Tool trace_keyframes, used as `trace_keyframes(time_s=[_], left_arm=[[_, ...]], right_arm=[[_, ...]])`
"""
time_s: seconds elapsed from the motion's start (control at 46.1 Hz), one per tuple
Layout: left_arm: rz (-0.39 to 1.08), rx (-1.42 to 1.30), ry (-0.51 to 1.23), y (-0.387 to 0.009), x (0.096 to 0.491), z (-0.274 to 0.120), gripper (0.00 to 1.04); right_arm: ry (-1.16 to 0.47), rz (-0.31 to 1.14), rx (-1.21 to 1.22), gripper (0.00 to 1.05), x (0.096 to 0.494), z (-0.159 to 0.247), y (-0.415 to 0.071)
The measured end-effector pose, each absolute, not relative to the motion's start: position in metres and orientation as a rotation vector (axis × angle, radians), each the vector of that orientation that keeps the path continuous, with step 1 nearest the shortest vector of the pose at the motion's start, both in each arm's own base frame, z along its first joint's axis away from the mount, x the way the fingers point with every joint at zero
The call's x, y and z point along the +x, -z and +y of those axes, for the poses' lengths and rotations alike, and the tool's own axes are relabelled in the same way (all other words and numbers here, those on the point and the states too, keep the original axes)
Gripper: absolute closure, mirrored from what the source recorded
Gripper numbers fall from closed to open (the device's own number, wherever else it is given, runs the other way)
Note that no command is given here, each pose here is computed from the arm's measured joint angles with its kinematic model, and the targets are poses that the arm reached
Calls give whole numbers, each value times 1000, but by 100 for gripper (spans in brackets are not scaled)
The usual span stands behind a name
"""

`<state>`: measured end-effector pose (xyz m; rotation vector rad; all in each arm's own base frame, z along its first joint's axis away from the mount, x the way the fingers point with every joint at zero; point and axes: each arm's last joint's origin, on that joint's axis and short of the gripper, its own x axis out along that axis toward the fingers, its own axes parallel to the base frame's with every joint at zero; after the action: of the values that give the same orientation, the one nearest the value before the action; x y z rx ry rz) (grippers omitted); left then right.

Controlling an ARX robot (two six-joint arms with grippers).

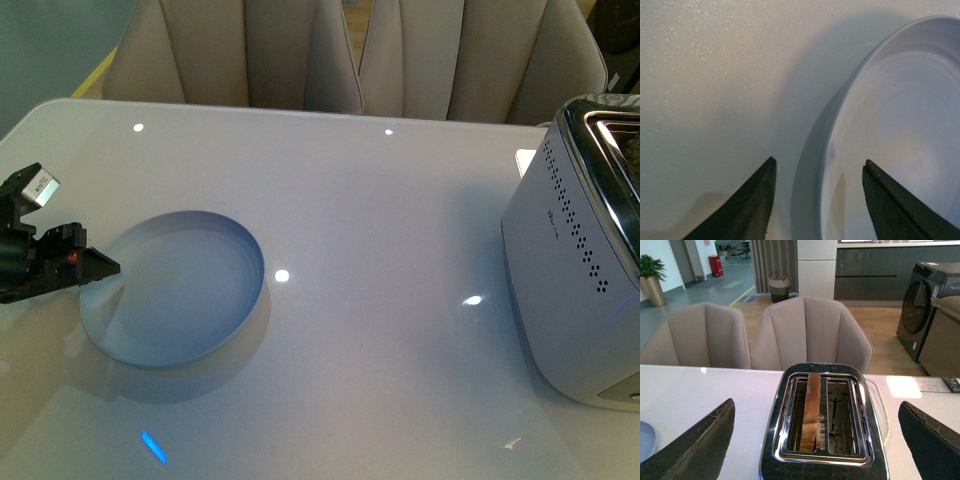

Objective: Left arm holds plate, right arm toasts bread

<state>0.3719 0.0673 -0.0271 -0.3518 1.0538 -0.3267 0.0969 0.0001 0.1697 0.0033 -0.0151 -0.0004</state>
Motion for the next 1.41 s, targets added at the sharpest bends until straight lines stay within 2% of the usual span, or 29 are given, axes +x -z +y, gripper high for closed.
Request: trace_keyframes(time_s=[0.109,0.26,0.282,0.434,0.608,0.76,1.15,1.237,1.302,1.389,1.411], left_arm=[[1046,-350,325,26,373,68,36],[961,-324,259,12,383,71,7],[943,-323,255,8,385,71,6],[817,-318,238,-27,398,69,7],[619,-295,287,-106,414,46,7],[479,-276,346,-170,408,19,7],[438,-256,405,-239,343,-30,7],[282,-137,263,-238,332,-42,17],[94,-52,92,-230,308,-48,31],[-6,-31,13,-221,274,-40,51],[-8,-29,12,-220,272,-39,52]], right_arm=[[0,-15,3,9,97,0,-170],[0,-15,3,9,97,0,-170],[0,-15,3,9,97,0,-170],[0,-15,3,9,97,0,-170],[0,-15,3,9,97,0,-170],[0,-15,3,9,97,0,-170],[0,-15,3,9,97,0,-170],[0,-15,3,9,97,0,-170],[0,-15,3,9,97,0,-170],[1,-15,3,9,97,0,-170],[1,-15,3,9,97,0,-170]])
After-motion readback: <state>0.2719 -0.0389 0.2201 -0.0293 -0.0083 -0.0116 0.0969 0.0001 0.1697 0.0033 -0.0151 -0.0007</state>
